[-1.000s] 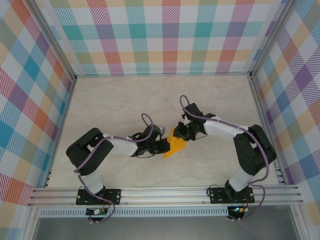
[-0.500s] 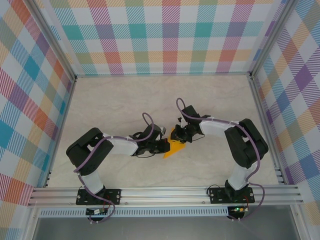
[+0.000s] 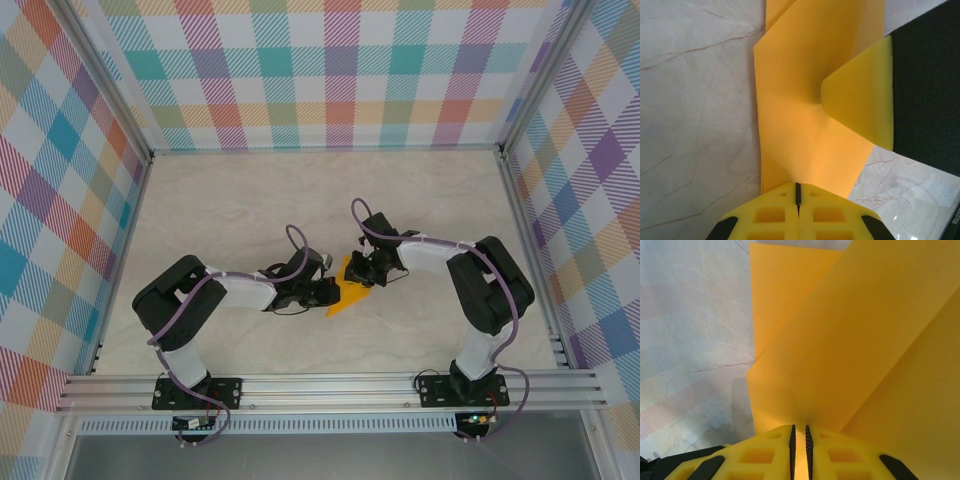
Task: Fold a paper plane with a square sheet of paper (pick it up from the middle)
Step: Fourth fold the wing at the center of the table.
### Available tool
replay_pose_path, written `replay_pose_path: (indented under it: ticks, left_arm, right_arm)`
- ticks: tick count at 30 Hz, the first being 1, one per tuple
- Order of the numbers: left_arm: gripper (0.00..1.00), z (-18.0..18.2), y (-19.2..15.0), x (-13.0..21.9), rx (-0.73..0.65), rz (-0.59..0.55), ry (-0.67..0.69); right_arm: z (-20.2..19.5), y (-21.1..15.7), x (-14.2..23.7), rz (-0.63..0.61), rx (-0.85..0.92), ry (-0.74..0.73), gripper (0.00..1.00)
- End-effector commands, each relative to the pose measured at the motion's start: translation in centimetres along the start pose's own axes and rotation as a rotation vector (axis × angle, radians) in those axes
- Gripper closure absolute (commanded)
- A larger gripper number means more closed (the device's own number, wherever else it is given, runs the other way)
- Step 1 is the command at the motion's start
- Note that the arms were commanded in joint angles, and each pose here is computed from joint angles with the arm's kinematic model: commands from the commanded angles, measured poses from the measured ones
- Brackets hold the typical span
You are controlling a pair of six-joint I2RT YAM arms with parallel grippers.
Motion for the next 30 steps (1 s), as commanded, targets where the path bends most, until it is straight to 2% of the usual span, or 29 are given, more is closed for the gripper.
replay_pose_path:
  ticks: [1,5,11,15,27,30]
  left_arm:
    - [1.0,1.4,-2.4,-0.2,0.011,0.102,0.045]
    - [0.99,0.3,-1.2,0.6,0.004,0.061,0.019]
    - [0.88,-1.4,1.9,3.4,0.019,-0.071,-0.02]
    - [0.86,-1.6,2.6,3.9,0.044,-0.117,-0.026]
    - [0.89,-1.4,2.0,1.4,0.082,-0.062,-0.076]
    - [0.89,-0.8,1.7,1.1,0.091,-0.055,-0.05]
  right_arm:
    - [-0.9,0.2,-0.5,0.001,-0.04,-0.039,0.84]
    - [-1.1,0.2,-0.6,0.003,-0.049,-0.047,0.84]
    - [-1.1,0.1,-0.5,0.005,-0.058,-0.05,0.84]
    - [-1.1,0.1,-0.4,0.004,-0.06,-0.047,0.85]
    - [-0.9,0.1,0.1,-0.014,-0.065,-0.037,0.86]
    - [-0.6,0.1,0.5,-0.017,-0.062,-0.022,0.85]
Point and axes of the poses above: each hand's point on the last joint's axis, 136 mm out from that joint toward the fingers, its own x axis back along the fingers, its own z axis along the line the jaws close on, y = z × x, the point moved 3 cm from there along x, back along the fingers, and after that the axes turned 9 degrees about -x, right-handed, at the moved point
